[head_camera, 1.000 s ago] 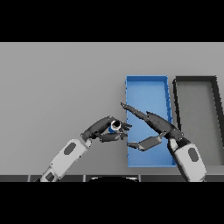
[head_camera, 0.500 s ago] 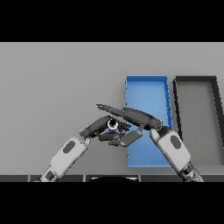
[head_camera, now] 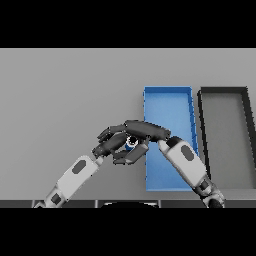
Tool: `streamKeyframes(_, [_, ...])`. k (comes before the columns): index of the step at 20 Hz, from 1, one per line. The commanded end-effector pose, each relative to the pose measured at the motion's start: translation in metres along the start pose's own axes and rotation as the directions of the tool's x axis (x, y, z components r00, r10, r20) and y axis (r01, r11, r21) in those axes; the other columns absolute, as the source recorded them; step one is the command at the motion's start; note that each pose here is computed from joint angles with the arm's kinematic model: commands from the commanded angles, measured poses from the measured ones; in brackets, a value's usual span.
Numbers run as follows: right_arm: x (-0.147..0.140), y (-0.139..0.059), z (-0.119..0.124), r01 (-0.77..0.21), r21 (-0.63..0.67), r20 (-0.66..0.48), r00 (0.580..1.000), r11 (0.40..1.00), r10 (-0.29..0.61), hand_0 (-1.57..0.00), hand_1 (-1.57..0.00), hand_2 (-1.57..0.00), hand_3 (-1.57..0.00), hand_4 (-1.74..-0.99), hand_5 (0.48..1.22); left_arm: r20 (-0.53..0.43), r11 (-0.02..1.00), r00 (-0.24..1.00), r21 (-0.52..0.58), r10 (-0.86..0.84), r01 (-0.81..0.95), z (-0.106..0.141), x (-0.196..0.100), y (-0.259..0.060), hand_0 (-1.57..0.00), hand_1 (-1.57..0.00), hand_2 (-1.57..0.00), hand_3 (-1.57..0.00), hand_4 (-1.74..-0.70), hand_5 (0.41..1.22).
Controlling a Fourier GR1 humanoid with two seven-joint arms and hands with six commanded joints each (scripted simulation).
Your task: Pick up the blue pipe and place it into the blue bin.
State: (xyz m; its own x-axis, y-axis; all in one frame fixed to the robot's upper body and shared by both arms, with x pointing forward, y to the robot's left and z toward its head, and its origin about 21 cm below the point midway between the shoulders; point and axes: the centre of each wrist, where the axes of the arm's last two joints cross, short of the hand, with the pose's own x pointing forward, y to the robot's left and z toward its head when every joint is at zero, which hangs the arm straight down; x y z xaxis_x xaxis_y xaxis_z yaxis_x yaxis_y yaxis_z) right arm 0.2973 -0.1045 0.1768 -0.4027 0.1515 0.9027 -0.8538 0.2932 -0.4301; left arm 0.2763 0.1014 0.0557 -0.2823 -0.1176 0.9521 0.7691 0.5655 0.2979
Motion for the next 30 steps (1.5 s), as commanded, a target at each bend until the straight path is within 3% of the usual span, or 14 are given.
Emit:
streamKeyframes(1, [0.000,-0.002,-0.001,0.001,0.012,0.023,1.000,1.000,-0.001,-0.70,-0.71,-0.71,-0.56,-1.453,0.551,0.010,1.000,1.000,0.014,-0.003,0.003,0.002,0.002,-0.001,-0.88,-0.83,-0.80,-0.67,-1.61,1.221])
streamKeyframes(2, [0.002,0.002,-0.002,0.012,0.033,0.038,0.999,0.999,-0.013,-0.87,-0.89,-0.89,-0.70,-1.503,0.573,0.026,1.000,1.000,0.018,-0.001,0.001,0.003,0.001,-0.003,-0.89,-0.87,-0.85,-0.66,-1.64,1.221])
streamKeyframes(3, [0.001,0.007,-0.006,0.050,0.049,0.057,0.997,0.998,-0.053,-1.01,-1.02,-1.02,-0.83,-1.541,0.604,0.030,0.999,0.999,0.029,0.030,-0.031,0.004,0.001,-0.008,-1.03,-1.01,-0.99,-0.62,-1.66,1.192])
streamKeyframes(5, [0.004,0.008,-0.007,0.078,0.030,0.056,0.995,0.997,-0.079,-1.21,-1.22,-1.22,-1.10,-1.492,0.706,0.073,0.994,0.992,0.043,0.099,-0.102,0.003,-0.001,-0.012,-1.22,-1.21,-1.20,-0.52,-1.69,1.203])
streamKeyframes(8, [0.002,0.009,-0.006,0.061,0.000,0.095,0.994,0.998,-0.061,-1.39,-1.39,-1.39,-1.33,-1.458,0.957,0.081,0.990,0.988,0.042,0.128,-0.132,0.003,-0.001,-0.008,-1.39,-1.39,-1.38,-0.55,-1.71,1.212])
streamKeyframes(11, [0.004,0.012,-0.008,0.005,-0.006,0.115,0.993,1.000,-0.004,-1.48,-1.48,-1.48,-1.45,-1.465,1.086,0.088,0.994,0.991,0.042,0.100,-0.104,0.002,-0.003,-0.006,-1.48,-1.45,-1.47,-0.55,-1.73,1.216])
streamKeyframes(14, [0.000,0.015,-0.003,0.055,-0.007,0.135,0.989,0.998,-0.053,-1.52,-1.52,-1.52,-1.51,-1.473,1.152,0.089,0.997,0.994,0.029,0.070,-0.073,0.001,-0.004,-0.006,-1.50,-1.36,-1.52,-0.51,-1.73,1.219])
streamKeyframes(15, [0.001,0.014,-0.006,0.064,0.003,0.130,0.989,0.998,-0.064,-1.53,-1.53,-1.53,-1.52,-1.474,1.166,0.103,0.998,0.993,0.020,0.061,-0.064,0.001,-0.006,-0.004,-1.43,-1.22,-1.35,-0.53,-1.64,1.219])
streamKeyframes(16, [0.001,0.014,-0.005,0.063,0.006,0.131,0.989,0.998,-0.063,-1.54,-1.54,-1.54,-1.53,-1.477,1.177,0.097,0.999,0.994,0.008,0.044,-0.045,-0.001,-0.003,-0.003,-1.41,-1.19,-1.24,-0.52,-1.54,1.219])
streamKeyframes(18, [0.003,0.016,-0.005,0.050,0.013,0.112,0.992,0.999,-0.052,-1.55,-1.55,-1.55,-1.54,-1.480,1.193,0.084,0.999,0.996,-0.027,0.043,-0.040,0.002,-0.005,-0.006,-0.98,-0.80,-0.82,-0.33,-1.34,1.220])
streamKeyframes(21, [0.003,0.018,-0.002,0.052,0.002,0.130,0.990,0.999,-0.051,-1.56,-1.56,-1.56,-1.56,-1.482,1.206,0.043,0.997,0.999,-0.081,0.014,-0.010,0.007,-0.005,0.002,-0.50,-0.41,-0.42,-0.17,-1.11,1.184])
streamKeyframes(26, [0.006,0.020,-0.005,0.073,-0.001,0.154,0.985,0.997,-0.072,-1.57,-1.57,-1.57,-1.57,-1.484,1.216,0.016,0.998,0.999,-0.043,-0.038,0.038,0.007,-0.008,0.005,-0.16,-0.13,-0.14,-0.05,-0.88,0.842])
streamKeyframes(30, [0.007,0.022,-0.004,0.069,-0.016,0.153,0.986,0.997,-0.066,-1.57,-1.57,-1.57,-1.57,-1.485,1.219,0.003,0.999,0.999,-0.024,-0.043,0.043,0.007,-0.008,0.005,-0.07,-0.05,-0.06,-0.02,-0.83,0.689])
